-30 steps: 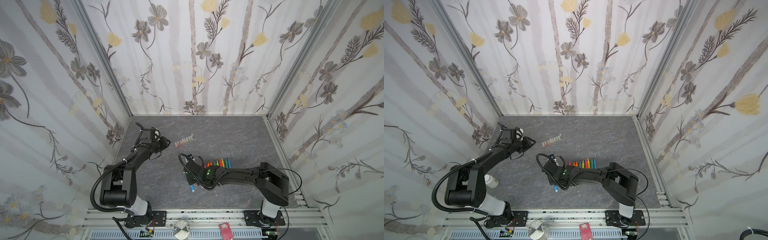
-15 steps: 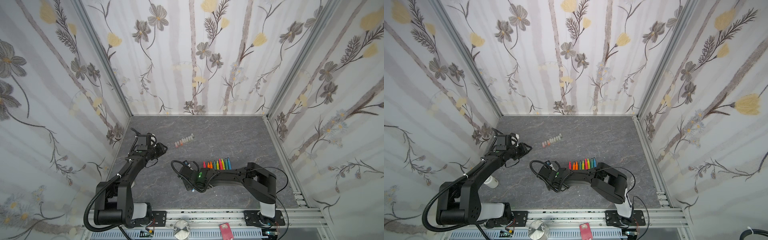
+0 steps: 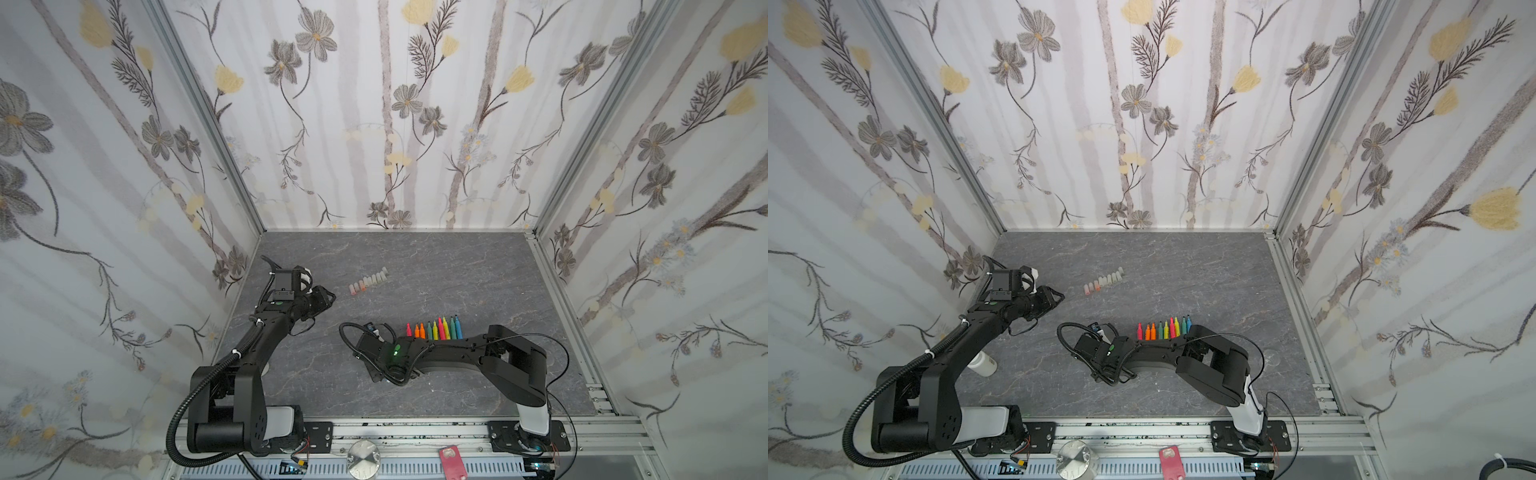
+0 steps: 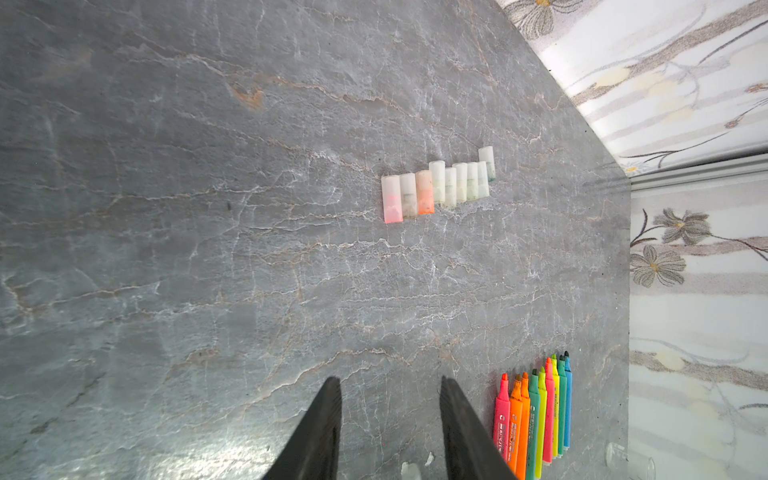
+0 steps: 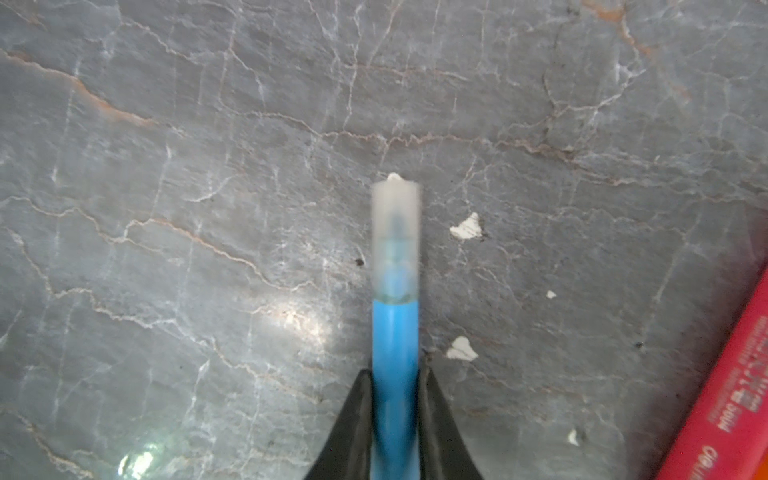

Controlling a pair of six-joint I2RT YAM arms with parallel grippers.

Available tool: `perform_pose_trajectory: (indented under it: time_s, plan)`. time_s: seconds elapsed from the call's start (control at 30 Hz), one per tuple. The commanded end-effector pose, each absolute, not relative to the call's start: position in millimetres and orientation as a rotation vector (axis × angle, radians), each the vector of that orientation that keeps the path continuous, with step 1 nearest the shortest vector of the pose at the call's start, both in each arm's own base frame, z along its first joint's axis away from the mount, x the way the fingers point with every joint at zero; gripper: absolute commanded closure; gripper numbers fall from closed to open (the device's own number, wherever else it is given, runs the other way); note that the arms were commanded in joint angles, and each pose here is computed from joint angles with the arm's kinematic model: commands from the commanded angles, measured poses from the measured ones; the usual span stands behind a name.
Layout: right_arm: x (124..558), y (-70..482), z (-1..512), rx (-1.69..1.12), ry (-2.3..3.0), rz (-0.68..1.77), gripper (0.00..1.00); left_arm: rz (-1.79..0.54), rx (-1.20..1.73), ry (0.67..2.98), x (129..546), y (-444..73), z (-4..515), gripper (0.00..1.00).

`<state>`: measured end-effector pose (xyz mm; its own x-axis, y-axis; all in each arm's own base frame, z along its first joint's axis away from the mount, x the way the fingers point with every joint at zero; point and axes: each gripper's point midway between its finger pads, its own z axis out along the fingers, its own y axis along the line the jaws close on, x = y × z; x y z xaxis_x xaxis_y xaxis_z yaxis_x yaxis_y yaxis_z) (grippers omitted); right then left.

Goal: Open the pen caps
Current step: 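Grasp the capped blue marker with the right gripper and lift it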

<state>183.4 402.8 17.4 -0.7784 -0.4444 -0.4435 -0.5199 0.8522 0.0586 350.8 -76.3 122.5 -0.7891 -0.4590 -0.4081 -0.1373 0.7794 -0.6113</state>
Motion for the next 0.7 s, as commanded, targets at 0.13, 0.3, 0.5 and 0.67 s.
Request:
perform_pose_trajectory:
  time_s: [0.13,0.3,0.5,0.67]
  plan:
    - [175.1,397.1,29.0,-0.750,2.601,0.316,0.98,-0.813,-0.398,2.437,345.0,-86.6,127.2,0.61]
    - [191.7,395.5,66.1,-0.658,2.530,0.462,1.00,-0.876,-0.357,2.441,336.1,-112.7,137.2,0.60]
    - [222.4,380.5,104.6,-0.529,2.477,0.605,1.00,-0.971,-0.292,2.469,322.3,-153.8,135.7,0.60]
    - [243.1,362.8,120.0,-0.447,2.454,0.663,1.00,-1.069,-0.262,2.439,317.4,-183.7,147.3,0.59]
